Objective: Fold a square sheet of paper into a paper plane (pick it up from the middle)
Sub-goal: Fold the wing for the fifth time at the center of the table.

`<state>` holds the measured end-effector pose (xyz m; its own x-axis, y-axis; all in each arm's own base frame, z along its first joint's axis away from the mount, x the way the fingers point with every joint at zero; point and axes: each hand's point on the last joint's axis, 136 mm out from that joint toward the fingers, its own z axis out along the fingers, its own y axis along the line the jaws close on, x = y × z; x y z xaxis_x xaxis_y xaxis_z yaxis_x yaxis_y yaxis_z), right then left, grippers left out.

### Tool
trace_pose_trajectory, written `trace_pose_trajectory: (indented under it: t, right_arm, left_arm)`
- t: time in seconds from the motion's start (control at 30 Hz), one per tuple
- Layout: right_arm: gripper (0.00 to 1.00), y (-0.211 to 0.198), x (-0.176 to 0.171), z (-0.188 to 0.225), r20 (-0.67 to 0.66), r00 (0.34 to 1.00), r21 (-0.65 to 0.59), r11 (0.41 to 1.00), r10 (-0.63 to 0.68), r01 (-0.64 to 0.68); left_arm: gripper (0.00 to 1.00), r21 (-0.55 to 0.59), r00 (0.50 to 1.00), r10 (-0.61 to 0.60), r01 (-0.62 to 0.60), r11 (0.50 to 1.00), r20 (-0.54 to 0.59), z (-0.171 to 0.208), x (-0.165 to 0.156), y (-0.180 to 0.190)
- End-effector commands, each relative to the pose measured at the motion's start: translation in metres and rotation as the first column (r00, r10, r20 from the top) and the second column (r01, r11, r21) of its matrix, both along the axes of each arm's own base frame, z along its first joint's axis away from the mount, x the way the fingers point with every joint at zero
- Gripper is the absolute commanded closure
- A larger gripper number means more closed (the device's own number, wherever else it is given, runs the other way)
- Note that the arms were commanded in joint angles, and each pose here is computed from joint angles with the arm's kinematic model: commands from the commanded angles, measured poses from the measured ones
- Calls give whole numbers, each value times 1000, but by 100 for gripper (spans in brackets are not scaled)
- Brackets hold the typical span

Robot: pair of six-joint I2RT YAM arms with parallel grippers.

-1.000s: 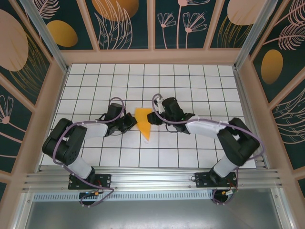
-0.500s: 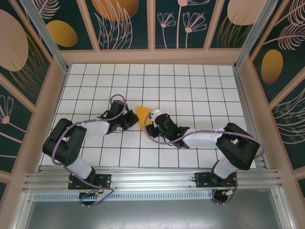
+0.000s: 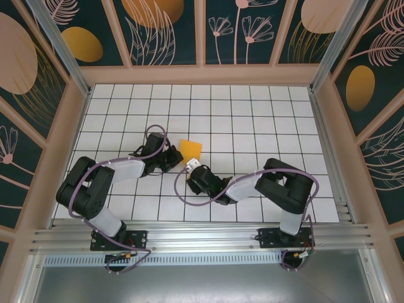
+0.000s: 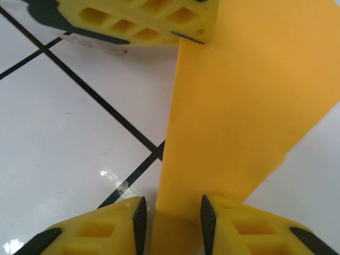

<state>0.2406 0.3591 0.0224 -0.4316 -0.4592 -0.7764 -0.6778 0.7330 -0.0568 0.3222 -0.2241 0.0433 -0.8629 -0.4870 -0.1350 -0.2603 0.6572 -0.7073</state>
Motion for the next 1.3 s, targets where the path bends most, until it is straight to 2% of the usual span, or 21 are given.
trace_pose_trajectory:
  t: [0.0,0.07,0.23,0.37,0.6,0.67,0.73,0.87,1.03,1.27]
  right_arm:
    - [72,13,14,14,77,997,17,1000,-12,11]
    - [79,12,16,11,90,996,0,1000,-11,11]
    - [91,6,12,5,110,993,-42,999,32,-28]
    - [96,1,6,8,120,990,-29,997,74,-71]
    - [96,-12,-6,17,136,980,17,988,148,-152]
    - [95,-15,-8,21,140,977,38,986,158,-165]
    - [93,-15,-9,23,140,976,45,984,166,-173]
    - [77,-12,-5,27,145,978,53,986,149,-158]
    - [63,-1,8,32,177,977,54,990,116,-128]
    - [62,10,24,35,227,970,36,994,89,-100]
  left_arm:
    - [100,-15,1000,9,-9,1000,7,12,3,-3]
    - [99,-19,1000,6,-6,1000,8,13,3,-4]
    - [87,-21,1000,3,-3,1000,11,14,5,-5]
    - [78,-22,1000,-9,9,1000,7,11,6,-7]
    - [76,-22,999,-35,35,999,9,11,4,-7]
    - [81,-26,999,-49,49,998,6,10,2,-8]
    - [89,-38,998,-60,61,997,2,10,-1,-10]
    - [100,-45,998,-58,58,997,7,14,-2,-9]
    - [100,-54,999,-51,52,997,5,18,-2,-9]
    - [100,-51,999,-48,48,998,0,18,-3,-9]
